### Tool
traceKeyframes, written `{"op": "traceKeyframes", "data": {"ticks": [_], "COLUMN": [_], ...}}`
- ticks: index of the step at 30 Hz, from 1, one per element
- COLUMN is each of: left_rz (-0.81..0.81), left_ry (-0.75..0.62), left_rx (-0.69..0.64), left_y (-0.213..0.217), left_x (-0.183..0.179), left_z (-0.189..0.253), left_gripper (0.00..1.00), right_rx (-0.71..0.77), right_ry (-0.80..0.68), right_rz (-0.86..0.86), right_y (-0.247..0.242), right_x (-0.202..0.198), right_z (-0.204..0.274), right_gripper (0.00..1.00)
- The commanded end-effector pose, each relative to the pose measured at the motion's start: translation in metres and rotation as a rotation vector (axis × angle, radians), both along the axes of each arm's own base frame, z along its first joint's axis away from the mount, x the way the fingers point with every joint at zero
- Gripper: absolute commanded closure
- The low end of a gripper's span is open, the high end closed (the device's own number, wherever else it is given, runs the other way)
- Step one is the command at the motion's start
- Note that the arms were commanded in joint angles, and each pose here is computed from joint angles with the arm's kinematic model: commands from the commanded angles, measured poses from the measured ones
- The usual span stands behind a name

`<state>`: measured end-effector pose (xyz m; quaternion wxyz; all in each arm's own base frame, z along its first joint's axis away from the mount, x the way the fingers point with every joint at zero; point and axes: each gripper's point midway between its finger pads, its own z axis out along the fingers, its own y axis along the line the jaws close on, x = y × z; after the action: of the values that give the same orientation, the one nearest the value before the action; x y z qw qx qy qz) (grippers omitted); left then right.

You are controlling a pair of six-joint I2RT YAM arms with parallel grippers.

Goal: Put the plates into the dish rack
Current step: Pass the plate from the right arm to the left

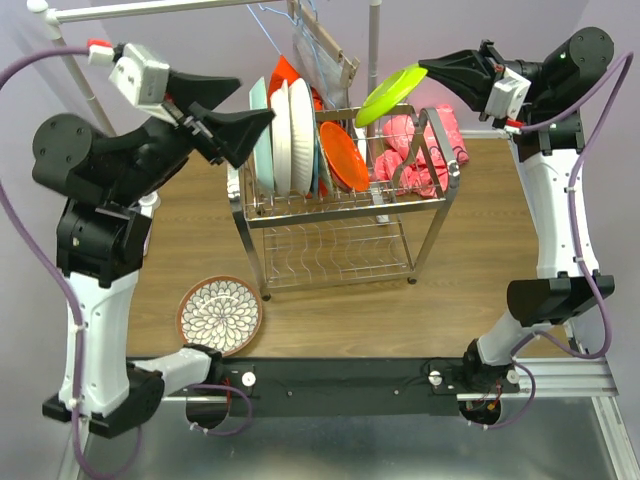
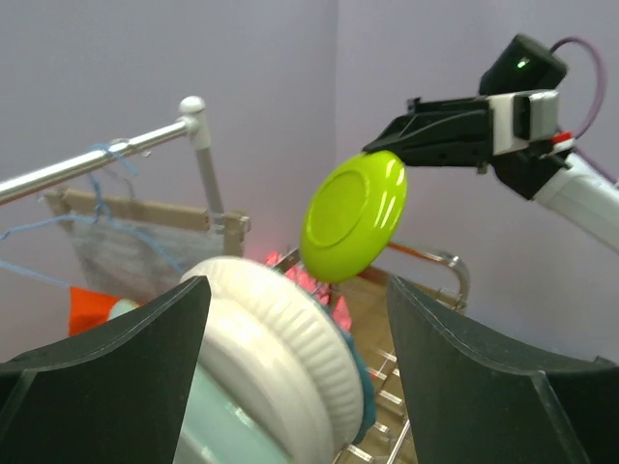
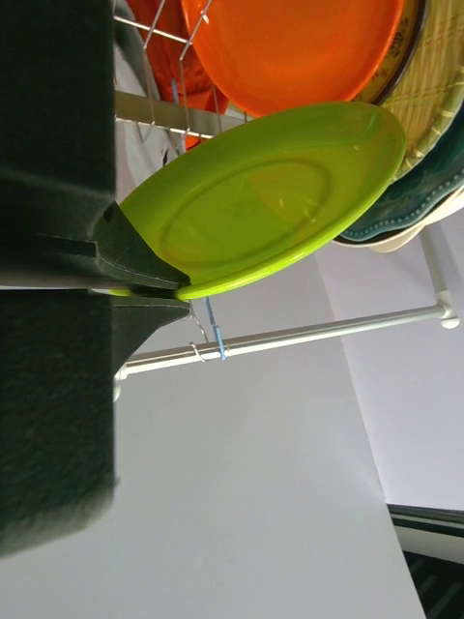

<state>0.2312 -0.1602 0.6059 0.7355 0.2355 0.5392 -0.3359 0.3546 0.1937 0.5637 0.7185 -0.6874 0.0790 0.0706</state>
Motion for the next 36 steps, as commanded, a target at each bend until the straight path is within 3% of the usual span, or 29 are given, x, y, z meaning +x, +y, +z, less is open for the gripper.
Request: {"op": "traceKeyframes", "data": {"ticks": [1,2,4,9,16,23,26,29,32,33,34,36], "left_rz": [-0.041,-0.041,-0.025,0.025,0.015,0.351,0.458,0.504,0.489,0.479,0.472,0.432], "left_ry": [0.055,0.013,0.039,-0.075,-0.180,-0.164,-0.179,-0.201,-0.220,-0.226,-0.229,-0.242], "left_rx": [0.057,0.050,0.100,0.144,0.298,0.504,0.542,0.568,0.582,0.582,0.584,0.578], "left_y": [-0.042,-0.045,-0.063,-0.084,-0.148,-0.145,-0.141,-0.143,-0.152,-0.155,-0.157,-0.165], "left_x": [0.015,0.005,0.018,0.021,0.027,0.069,0.079,0.083,0.082,0.081,0.080,0.075], "left_z": [-0.002,0.018,0.008,0.018,-0.001,-0.036,-0.037,-0.036,-0.038,-0.038,-0.039,-0.039], "left_gripper": [0.17,0.17,0.17,0.12,0.06,0.06,0.11,0.25,0.67,0.90,0.99,1.00], "right_rx": [0.010,0.021,0.050,0.101,0.168,0.175,0.184,0.189,0.197,0.201,0.205,0.211], "right_ry": [0.042,0.049,0.084,0.117,0.183,0.208,0.237,0.255,0.284,0.306,0.314,0.349], "right_rz": [0.012,-0.003,-0.037,-0.098,-0.164,-0.163,-0.162,-0.161,-0.161,-0.160,-0.161,-0.163], "right_y": [0.002,0.001,-0.001,-0.005,-0.012,-0.013,-0.013,-0.013,-0.013,-0.013,-0.014,-0.013], "right_x": [-0.016,-0.018,-0.016,-0.021,-0.020,-0.033,-0.036,-0.039,-0.042,-0.042,-0.044,-0.043], "right_z": [0.018,0.022,0.026,0.035,0.045,0.046,0.048,0.048,0.048,0.047,0.048,0.043], "right_gripper": [0.99,0.99,0.99,0.99,0.99,0.99,0.99,0.99,0.99,0.99,0.99,0.99]}}
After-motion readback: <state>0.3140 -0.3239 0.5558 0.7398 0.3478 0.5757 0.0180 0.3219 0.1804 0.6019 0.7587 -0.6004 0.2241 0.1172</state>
